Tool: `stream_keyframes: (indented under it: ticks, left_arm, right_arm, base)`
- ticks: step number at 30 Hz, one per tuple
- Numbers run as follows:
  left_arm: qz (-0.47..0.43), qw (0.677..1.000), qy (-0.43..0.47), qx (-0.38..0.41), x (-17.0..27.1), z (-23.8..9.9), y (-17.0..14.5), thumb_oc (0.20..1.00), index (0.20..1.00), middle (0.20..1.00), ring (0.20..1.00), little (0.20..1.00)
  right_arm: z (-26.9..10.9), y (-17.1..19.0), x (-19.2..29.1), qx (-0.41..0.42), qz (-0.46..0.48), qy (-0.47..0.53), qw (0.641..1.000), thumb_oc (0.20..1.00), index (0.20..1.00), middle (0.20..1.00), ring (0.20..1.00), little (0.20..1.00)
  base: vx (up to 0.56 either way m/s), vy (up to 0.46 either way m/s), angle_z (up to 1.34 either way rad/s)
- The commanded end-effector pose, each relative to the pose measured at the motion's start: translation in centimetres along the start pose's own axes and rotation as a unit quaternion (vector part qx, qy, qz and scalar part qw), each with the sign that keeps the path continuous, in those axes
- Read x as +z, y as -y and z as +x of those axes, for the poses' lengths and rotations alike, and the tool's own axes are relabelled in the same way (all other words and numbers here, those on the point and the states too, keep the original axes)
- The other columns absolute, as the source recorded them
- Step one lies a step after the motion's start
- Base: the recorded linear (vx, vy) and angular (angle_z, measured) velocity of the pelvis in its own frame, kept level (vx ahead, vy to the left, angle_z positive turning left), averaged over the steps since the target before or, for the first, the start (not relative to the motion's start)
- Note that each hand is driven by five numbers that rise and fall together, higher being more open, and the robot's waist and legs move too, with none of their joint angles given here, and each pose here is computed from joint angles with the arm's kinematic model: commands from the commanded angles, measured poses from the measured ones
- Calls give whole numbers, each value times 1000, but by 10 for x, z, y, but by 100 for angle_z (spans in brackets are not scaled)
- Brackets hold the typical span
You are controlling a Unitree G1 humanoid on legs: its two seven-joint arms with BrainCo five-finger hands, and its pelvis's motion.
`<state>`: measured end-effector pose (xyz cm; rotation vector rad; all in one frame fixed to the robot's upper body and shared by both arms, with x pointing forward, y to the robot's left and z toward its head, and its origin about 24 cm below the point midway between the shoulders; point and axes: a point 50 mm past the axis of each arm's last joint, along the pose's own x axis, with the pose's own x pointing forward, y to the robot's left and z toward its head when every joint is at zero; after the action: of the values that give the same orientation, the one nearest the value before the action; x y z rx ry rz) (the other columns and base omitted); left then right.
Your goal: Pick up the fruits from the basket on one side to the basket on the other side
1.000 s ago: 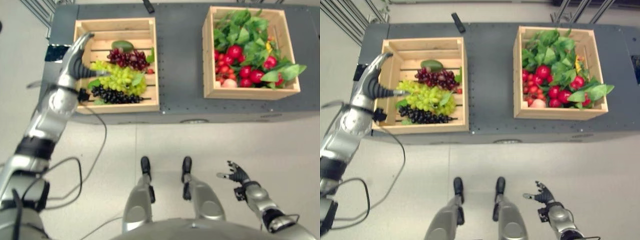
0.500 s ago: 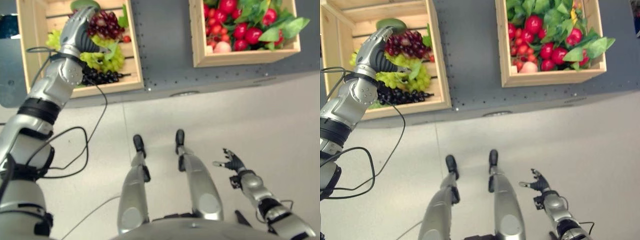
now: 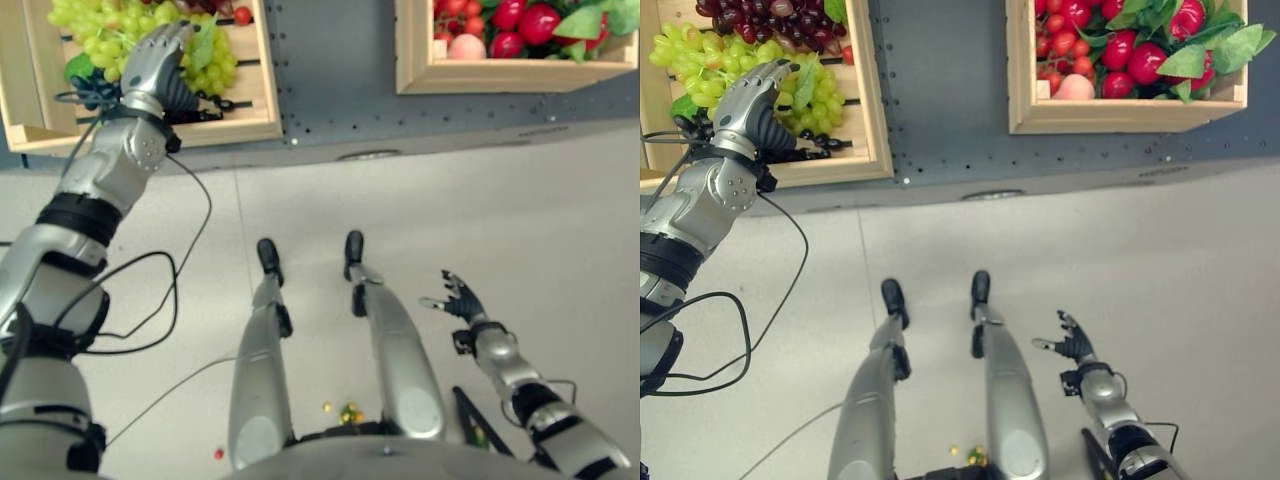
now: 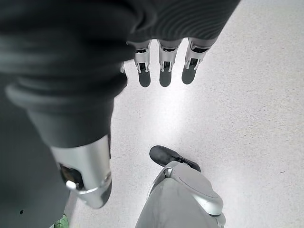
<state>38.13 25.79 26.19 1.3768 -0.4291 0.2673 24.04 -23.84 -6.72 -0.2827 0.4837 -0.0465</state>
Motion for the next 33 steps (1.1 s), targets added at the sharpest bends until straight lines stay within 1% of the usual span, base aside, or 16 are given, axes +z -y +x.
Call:
stream_keyframes:
  ticks: [1, 8, 16, 23, 30, 33]
  left_arm:
    - [41, 998, -16, 42, -18, 0, -31, 1000, 1000, 1000, 1000, 1000]
    - [82, 996, -31, 33, -33, -7, -39, 1000, 1000, 1000, 1000, 1000]
    - [63, 996, -54, 37, -45, -18, -33, 1000, 1000, 1000, 1000, 1000]
    - [50, 994, -68, 64, -51, -21, -42, 1000, 1000, 1000, 1000, 1000]
    - [16, 994, -89, 61, -59, -33, -24, 1000, 1000, 1000, 1000, 1000]
    - [6, 992, -100, 80, -65, -38, -26, 1000, 1000, 1000, 1000, 1000]
  right_arm:
    - [-12, 1, -17, -5, 13, -11, 1000, 1000, 1000, 1000, 1000, 1000]
    - [-13, 6, -16, -7, 15, -6, 1000, 1000, 1000, 1000, 1000, 1000]
    - [-18, 8, -23, -2, 19, -16, 1000, 1000, 1000, 1000, 1000, 1000]
    - [-22, 14, -28, 0, 12, -24, 1000, 1000, 1000, 1000, 1000, 1000]
    - [-24, 25, -38, -16, -2, -51, 999, 1000, 1000, 1000, 1000, 1000]
    - [-22, 25, -36, -27, -9, -49, 998, 1000, 1000, 1000, 1000, 1000]
  base:
    - [-35, -5, 0]
    - [-41, -5, 0]
    - [-1, -23, 3]
    - [39, -93, 2]
    - [32, -94, 21]
    - [196, 146, 12]
